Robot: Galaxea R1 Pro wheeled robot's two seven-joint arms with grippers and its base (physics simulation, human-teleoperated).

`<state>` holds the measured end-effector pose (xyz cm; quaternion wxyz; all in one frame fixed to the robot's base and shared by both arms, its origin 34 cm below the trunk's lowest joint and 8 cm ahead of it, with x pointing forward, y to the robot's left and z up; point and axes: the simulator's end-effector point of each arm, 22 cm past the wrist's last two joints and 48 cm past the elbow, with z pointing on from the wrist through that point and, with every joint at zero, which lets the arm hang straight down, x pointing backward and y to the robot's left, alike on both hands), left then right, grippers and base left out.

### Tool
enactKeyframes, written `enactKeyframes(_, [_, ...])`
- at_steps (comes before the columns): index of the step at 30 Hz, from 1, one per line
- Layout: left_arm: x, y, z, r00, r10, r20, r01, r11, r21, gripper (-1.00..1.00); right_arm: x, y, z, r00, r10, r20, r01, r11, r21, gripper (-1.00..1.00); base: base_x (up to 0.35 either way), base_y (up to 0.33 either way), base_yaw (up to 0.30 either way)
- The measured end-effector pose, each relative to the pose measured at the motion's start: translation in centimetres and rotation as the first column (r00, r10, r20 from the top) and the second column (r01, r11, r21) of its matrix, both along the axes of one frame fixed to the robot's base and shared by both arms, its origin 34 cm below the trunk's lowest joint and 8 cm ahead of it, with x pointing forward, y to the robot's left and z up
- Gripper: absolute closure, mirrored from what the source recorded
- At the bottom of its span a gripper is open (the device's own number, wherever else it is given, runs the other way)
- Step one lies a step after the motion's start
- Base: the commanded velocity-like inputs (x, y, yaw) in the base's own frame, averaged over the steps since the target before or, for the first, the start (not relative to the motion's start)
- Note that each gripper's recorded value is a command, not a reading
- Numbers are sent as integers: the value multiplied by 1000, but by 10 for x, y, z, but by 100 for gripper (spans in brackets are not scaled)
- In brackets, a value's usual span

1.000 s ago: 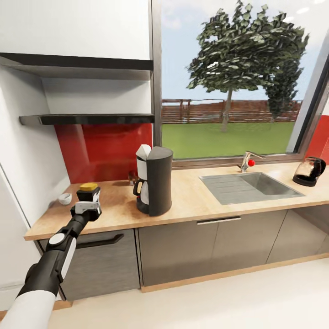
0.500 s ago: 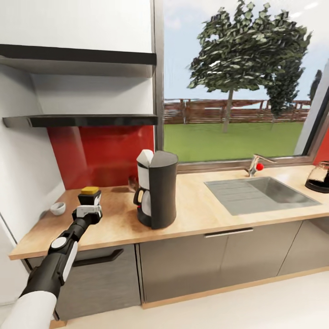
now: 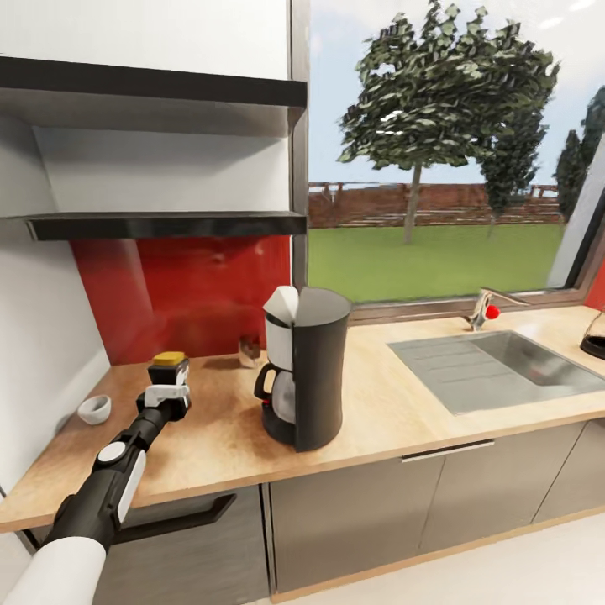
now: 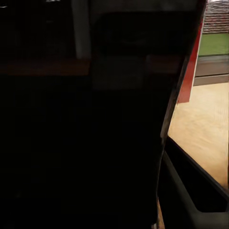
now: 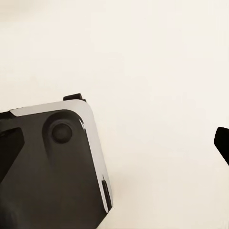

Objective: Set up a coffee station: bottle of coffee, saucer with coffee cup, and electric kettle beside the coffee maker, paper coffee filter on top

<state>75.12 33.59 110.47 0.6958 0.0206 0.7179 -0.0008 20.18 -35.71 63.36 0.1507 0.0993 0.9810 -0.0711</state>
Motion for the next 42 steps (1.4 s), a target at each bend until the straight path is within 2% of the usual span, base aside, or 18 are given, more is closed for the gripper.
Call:
enactKeyframes(10, [0,-1,-2,1000,-9,-4,9,1000,-4,100,0,0,0,1000,1,0,-1,1000,-1,-100,32,17,-192])
enactKeyframes(12, [-1,0,-12,1000,-11,-24,11,1000,-5,100,1,0,0,1000,3,1,-3,1000,-1,-100,0,0,-36])
enactKeyframes(14, [-3,-1,-33,998,-20,-67,19,1000,-9,100,1,0,0,1000,6,1,-6,1000,-1,-100,0,0,-15])
enactKeyframes(16, [-4,-6,-43,997,-45,-71,44,999,-12,100,1,0,0,1000,7,1,-7,1000,-1,-100,0,0,-6])
enactKeyframes(20, [-7,-16,-43,990,-127,-59,128,992,3,100,2,0,0,1000,6,4,-6,1000,-1,-100,0,0,-2])
enactKeyframes(22, [-9,-14,-40,983,-174,-59,175,984,18,100,2,0,0,1000,9,3,-9,1000,-1,-100,0,0,0])
enactKeyframes(23, [-10,-14,-39,982,-180,-58,181,983,21,100,3,0,0,1000,9,4,-9,1000,-1,-100,0,0,0])
enactKeyframes(33, [-13,-14,-41,980,-188,-63,189,982,22,100,2,1,0,1000,12,2,-12,1000,0,-100,5,0,0])
enactKeyframes(42, [-14,-17,-45,981,-184,-66,185,983,7,100,1,0,0,1000,8,1,-8,1000,-1,-100,268,0,0])
